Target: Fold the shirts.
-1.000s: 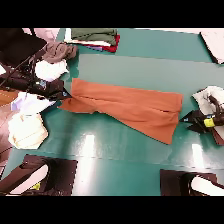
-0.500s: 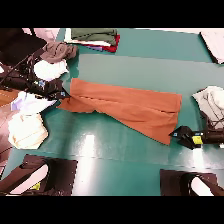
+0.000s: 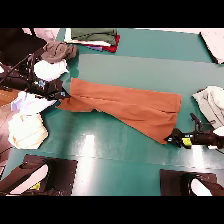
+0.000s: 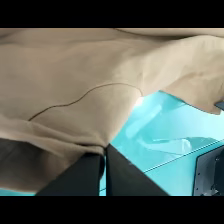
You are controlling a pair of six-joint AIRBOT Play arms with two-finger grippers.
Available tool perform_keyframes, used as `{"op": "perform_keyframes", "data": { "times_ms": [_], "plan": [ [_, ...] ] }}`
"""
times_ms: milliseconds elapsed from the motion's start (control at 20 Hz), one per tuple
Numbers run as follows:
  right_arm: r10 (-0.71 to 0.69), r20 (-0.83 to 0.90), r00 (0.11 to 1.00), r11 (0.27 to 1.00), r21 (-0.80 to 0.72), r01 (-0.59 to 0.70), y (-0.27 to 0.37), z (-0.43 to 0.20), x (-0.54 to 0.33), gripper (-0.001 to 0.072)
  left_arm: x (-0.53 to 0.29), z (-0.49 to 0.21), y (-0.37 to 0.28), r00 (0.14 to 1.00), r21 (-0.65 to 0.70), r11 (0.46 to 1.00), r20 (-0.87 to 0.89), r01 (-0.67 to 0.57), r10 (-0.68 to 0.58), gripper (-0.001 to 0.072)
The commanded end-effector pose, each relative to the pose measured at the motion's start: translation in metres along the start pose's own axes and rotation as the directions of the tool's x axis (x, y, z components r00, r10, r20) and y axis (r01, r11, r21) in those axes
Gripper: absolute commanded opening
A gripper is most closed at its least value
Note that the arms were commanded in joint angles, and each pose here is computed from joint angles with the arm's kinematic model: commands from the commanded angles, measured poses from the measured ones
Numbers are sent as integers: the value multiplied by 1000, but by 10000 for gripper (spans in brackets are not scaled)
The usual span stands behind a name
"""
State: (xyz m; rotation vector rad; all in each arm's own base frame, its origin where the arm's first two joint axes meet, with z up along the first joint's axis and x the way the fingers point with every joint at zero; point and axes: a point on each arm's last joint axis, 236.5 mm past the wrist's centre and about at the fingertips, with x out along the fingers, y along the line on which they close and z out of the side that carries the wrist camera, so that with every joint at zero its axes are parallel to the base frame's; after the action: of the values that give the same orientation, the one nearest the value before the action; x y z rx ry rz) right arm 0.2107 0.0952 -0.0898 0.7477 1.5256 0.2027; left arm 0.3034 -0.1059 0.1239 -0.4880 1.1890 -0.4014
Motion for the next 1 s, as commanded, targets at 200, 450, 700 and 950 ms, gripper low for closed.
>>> {"op": "perform_keyframes", "data": {
  "times_ms": [200,450,700,950],
  "plan": [
    [-340,-46,939,916,-242,320,-12,-4,-84,25,-3,-35,10,988,60,998,-148,-34,42,29],
    [-384,183,905,873,-248,420,5,4,-147,25,-4,-47,19,977,54,996,-196,-69,79,29],
    [-323,156,933,907,-231,353,18,34,-126,26,12,31,11,996,2,1000,87,-14,14,28],
    [-240,194,951,933,-224,281,55,128,-117,26,78,67,33,995,-34,997,63,74,-72,28]
  ]
}}
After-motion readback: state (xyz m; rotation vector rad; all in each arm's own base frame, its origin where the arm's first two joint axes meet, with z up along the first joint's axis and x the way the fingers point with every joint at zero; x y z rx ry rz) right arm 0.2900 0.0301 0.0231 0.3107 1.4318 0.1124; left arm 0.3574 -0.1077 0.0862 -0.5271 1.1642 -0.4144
